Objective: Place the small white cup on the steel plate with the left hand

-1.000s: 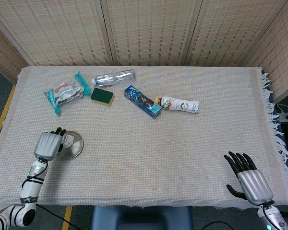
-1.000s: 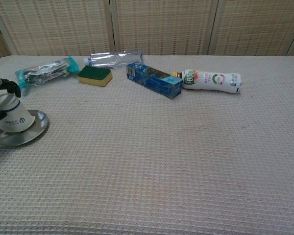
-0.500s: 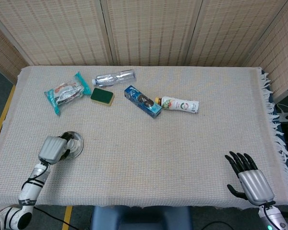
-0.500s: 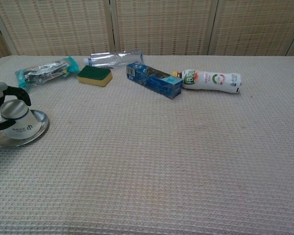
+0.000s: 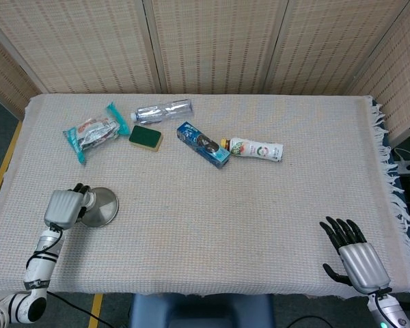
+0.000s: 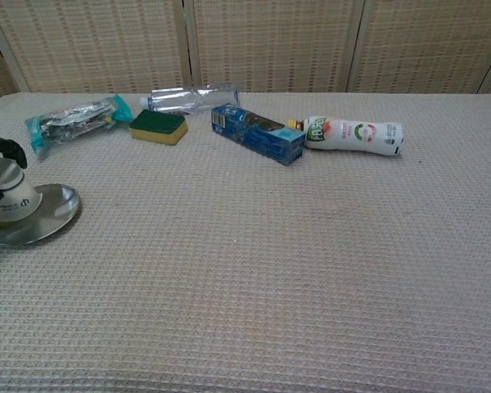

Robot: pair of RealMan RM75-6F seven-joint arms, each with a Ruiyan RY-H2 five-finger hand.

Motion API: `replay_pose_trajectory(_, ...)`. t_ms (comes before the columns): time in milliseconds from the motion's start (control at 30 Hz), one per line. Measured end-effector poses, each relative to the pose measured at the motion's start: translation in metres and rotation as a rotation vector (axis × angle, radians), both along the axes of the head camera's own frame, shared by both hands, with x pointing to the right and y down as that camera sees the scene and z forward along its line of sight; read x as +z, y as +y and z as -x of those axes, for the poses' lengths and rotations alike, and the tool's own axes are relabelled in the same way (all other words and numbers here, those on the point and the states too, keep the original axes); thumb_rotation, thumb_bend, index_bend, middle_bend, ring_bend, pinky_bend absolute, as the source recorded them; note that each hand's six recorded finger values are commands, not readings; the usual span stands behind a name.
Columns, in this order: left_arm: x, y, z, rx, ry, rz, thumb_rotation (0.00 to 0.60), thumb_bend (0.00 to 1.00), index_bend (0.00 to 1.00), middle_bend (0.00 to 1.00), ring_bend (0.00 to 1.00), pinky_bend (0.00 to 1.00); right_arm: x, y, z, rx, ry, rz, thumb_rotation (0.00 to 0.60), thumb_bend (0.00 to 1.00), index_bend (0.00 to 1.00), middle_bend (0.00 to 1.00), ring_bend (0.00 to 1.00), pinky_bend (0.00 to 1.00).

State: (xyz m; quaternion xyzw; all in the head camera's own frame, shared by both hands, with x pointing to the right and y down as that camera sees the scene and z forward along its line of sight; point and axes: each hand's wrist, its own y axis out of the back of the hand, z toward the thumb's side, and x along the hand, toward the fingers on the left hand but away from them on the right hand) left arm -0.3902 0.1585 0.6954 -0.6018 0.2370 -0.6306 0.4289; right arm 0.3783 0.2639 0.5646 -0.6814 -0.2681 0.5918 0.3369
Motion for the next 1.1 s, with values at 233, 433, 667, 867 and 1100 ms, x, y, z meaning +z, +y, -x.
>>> replay_pose_trajectory(233, -0.006, 0.006, -0.011, -0.038, 0.146, 0.115, 0.6, 0.44, 0.51, 0.69, 0.59, 0.74, 0.0, 0.0, -0.001, 0.002, 0.001, 0.002, 0.527, 0.19, 0.0, 0.0, 0.0, 0.0)
replay_pose_trajectory(433, -0.008, -0.001, -0.007, -0.072, 0.191, 0.137, 0.6, 0.45, 0.51, 0.69, 0.59, 0.74, 0.002, -0.001, -0.001, 0.003, 0.004, 0.004, 0.526, 0.19, 0.0, 0.0, 0.0, 0.0)
replay_pose_trajectory(667, 0.003, -0.012, 0.016, -0.111, 0.122, 0.113, 0.6, 0.45, 0.51, 0.69, 0.59, 0.74, 0.002, 0.0, -0.001, 0.003, 0.007, 0.006, 0.526, 0.19, 0.0, 0.0, 0.0, 0.0)
replay_pose_trajectory(867, 0.005, -0.016, 0.023, -0.125, 0.088, 0.061, 0.6, 0.45, 0.52, 0.7, 0.6, 0.75, 0.003, 0.0, 0.0, -0.001, 0.007, 0.011, 0.527, 0.19, 0.0, 0.0, 0.0, 0.0)
replay_pose_trajectory(1100, 0.001, -0.009, 0.013, -0.149, 0.177, 0.098, 0.6, 0.45, 0.52, 0.71, 0.61, 0.76, 0.001, 0.0, 0.0, 0.003, 0.003, 0.003, 0.527, 0.19, 0.0, 0.0, 0.0, 0.0)
